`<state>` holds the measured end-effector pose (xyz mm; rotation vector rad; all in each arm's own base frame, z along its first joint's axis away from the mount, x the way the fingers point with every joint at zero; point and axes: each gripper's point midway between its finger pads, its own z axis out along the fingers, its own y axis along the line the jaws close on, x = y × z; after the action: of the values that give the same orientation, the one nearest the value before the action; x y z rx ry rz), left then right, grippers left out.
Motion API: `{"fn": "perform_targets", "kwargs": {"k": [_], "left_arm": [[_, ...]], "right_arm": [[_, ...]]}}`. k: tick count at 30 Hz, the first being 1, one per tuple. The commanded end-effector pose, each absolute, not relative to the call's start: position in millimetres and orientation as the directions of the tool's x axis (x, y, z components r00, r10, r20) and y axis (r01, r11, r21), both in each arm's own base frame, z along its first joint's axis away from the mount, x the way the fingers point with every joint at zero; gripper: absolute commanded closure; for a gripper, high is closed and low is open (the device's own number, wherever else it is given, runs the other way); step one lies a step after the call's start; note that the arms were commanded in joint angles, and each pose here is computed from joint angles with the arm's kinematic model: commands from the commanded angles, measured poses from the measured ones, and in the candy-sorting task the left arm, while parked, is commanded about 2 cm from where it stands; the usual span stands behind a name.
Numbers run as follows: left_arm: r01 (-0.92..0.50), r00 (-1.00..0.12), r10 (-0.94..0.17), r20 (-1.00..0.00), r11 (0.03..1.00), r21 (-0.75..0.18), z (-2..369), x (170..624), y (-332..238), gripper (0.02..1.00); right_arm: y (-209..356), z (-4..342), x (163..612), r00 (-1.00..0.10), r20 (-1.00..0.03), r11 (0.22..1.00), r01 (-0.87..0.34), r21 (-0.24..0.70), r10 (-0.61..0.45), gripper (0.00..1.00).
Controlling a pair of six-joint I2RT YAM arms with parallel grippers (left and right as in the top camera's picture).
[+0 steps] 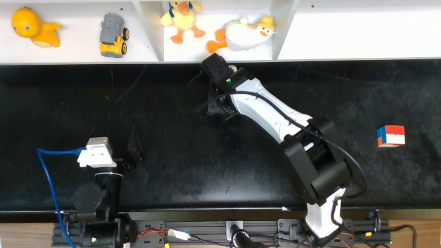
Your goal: Store Toys
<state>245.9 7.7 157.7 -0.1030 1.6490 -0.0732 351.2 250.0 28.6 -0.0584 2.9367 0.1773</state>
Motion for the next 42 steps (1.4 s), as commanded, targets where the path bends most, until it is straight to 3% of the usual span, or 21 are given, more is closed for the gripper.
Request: {"fn": "perform_targets", "kwargs": {"k": [1,11,17,31,34,42], "left_arm": [[-0.028,-0.072,-0.125,-0.99,0.992,-0.124,157,246,8,0.02],[-0.028,-0.072,-0.126,-0.989,0.992,-0.124,157,246,8,0.02],[-0.028,-0.072,-0.126,-0.989,0.992,-0.124,157,246,8,0.02],[-0.028,-0.072,-0.126,-0.989,0.992,-0.124,157,246,8,0.02],[-0.028,-0.072,-0.126,-0.989,0.992,-0.124,157,246,8,0.02],[-0.028,-0.072,-0.126,-0.989,0.992,-0.124,157,246,8,0.02]], "right_arm": [[244,16,346,-0.983,-0.182,0.995,-0.046,0.086,-0.03,0.406],[237,4,337,-0.986,-0.162,0.997,-0.042,0.065,-0.031,0.527],[233,-1,332,-0.989,-0.146,0.998,-0.041,0.055,-0.033,0.695],[239,-1,327,-0.993,-0.117,0.995,-0.044,0.095,-0.033,0.866],[241,5,327,-0.995,-0.092,0.991,-0.035,0.125,-0.024,0.956],[233,57,330,-1.0,-0.01,0.992,0.001,0.123,0.002,0.956]]}}
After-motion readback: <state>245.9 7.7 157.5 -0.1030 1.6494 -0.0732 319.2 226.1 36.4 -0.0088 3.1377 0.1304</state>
